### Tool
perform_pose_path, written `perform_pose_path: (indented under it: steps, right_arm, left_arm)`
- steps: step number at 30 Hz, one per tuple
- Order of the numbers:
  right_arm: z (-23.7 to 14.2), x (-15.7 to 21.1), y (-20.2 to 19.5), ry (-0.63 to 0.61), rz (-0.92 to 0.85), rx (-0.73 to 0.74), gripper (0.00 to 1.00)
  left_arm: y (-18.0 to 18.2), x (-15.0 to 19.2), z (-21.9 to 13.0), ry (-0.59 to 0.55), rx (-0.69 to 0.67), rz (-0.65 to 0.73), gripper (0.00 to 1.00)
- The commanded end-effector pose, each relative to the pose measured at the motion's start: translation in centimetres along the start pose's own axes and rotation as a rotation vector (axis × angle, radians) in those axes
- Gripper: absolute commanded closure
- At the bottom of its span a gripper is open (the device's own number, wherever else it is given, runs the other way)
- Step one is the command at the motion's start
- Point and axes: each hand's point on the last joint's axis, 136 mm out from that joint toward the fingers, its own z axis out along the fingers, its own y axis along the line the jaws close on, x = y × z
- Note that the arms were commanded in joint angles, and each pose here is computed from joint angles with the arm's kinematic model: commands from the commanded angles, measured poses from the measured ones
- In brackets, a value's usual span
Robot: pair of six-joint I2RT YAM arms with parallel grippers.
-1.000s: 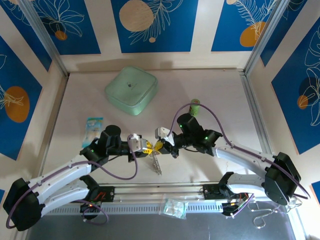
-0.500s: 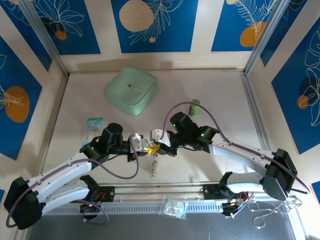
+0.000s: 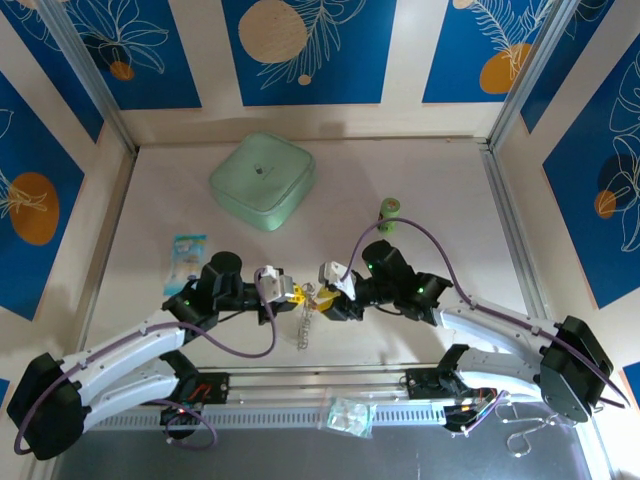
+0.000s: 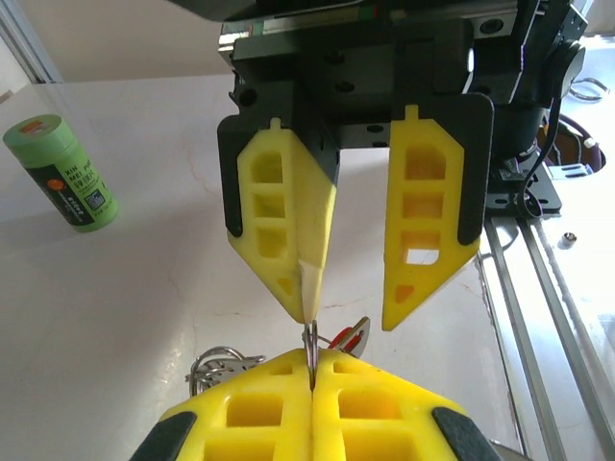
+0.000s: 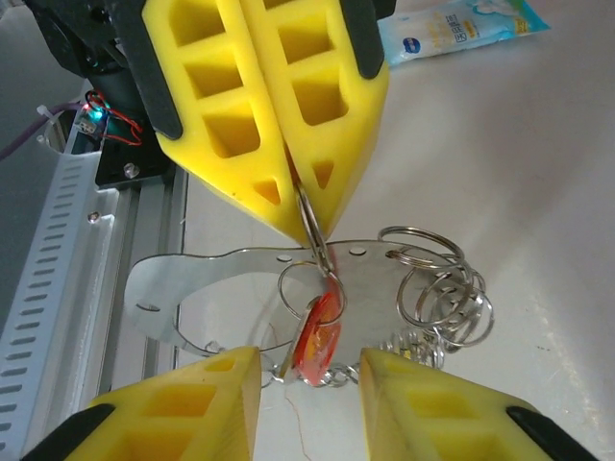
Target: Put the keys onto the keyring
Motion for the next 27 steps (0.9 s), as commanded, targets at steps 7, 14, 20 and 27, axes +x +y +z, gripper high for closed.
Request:
perform_pose_path:
  steps: [7,14,20,27]
  right_arm:
    - [0.6,-0.6,0.0,-0.031,0.003,0.003,0.67]
    - [1.0,0.0,0.0,-0.009,0.012,-0.004,0.76]
    - [1.1,0.0,0.0,-0.012,0.014,-0.009,0.87]
    - [2.1,0.1,0.1,-0.002,0.033,-0.036,0.92]
  left_arm:
    - [-0.3,-1.7,-0.3,-0.066,0.007,0.030,1.00]
    - [-0.4,-1.6,-0.3,-0.069,0.010,0.021,1.00]
    - [-0.4,-1.7,-0.3,-0.070,0.009,0.026,1.00]
    - [-0.4,-2.1,-0.3,-0.089,0.015,0.037,1.00]
